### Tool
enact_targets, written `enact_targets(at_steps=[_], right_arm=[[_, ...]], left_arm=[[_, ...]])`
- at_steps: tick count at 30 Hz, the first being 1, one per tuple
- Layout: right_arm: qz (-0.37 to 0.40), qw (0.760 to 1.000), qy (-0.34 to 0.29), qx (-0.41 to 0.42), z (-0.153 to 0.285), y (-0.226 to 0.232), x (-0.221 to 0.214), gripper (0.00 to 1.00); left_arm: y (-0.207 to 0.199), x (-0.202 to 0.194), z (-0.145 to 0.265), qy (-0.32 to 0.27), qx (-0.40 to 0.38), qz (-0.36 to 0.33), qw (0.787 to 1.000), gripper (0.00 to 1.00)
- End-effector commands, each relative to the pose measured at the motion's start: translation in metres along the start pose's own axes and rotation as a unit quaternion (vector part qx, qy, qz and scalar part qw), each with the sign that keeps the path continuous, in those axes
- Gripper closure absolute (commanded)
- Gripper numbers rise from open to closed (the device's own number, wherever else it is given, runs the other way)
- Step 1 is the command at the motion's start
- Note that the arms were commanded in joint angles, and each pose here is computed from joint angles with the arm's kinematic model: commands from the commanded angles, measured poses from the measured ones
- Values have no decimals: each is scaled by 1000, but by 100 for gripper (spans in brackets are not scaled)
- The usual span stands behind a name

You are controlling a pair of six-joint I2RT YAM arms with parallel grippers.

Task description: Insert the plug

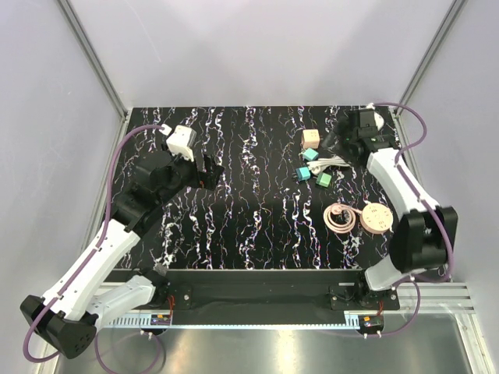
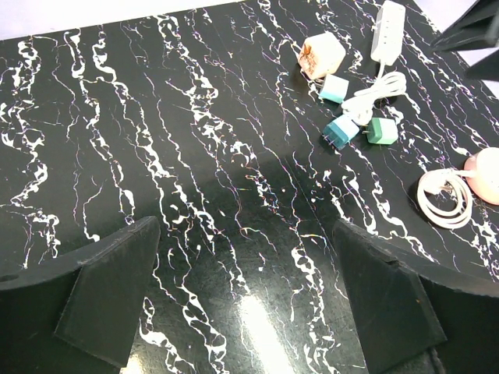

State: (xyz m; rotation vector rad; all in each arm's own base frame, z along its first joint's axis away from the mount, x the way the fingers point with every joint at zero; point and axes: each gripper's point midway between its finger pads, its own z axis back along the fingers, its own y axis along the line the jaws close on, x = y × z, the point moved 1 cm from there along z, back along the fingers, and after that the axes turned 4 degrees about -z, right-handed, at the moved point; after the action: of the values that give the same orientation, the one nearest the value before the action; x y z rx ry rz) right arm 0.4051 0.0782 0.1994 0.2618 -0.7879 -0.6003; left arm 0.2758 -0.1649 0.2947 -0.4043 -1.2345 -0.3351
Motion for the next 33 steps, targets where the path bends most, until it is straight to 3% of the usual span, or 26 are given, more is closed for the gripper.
enact_targets(at_steps=[1, 6, 13, 19, 26, 33], right_arm=[[-17, 997, 9, -81, -32, -49, 2, 12], [63, 994, 42, -83, -70, -55, -6, 16], [47, 996, 44, -65, -85, -35, 6, 25], [-42, 976, 61, -203, -63, -94, -21, 32], [-77, 977, 105, -168, -21, -104, -64, 38], [-83, 969, 153, -174, -15, -128, -111, 43]], left_arm=[[0, 15, 2, -32, 1, 2, 999, 1], [-1, 9, -3, -21, -1, 17, 1000, 1], [-11, 5, -6, -10, -29, 20, 999, 1], [-11, 3, -7, -8, -28, 23, 999, 1], [-11, 5, -5, -9, -29, 28, 999, 1], [-4, 6, -2, -11, -6, 26, 1000, 1]])
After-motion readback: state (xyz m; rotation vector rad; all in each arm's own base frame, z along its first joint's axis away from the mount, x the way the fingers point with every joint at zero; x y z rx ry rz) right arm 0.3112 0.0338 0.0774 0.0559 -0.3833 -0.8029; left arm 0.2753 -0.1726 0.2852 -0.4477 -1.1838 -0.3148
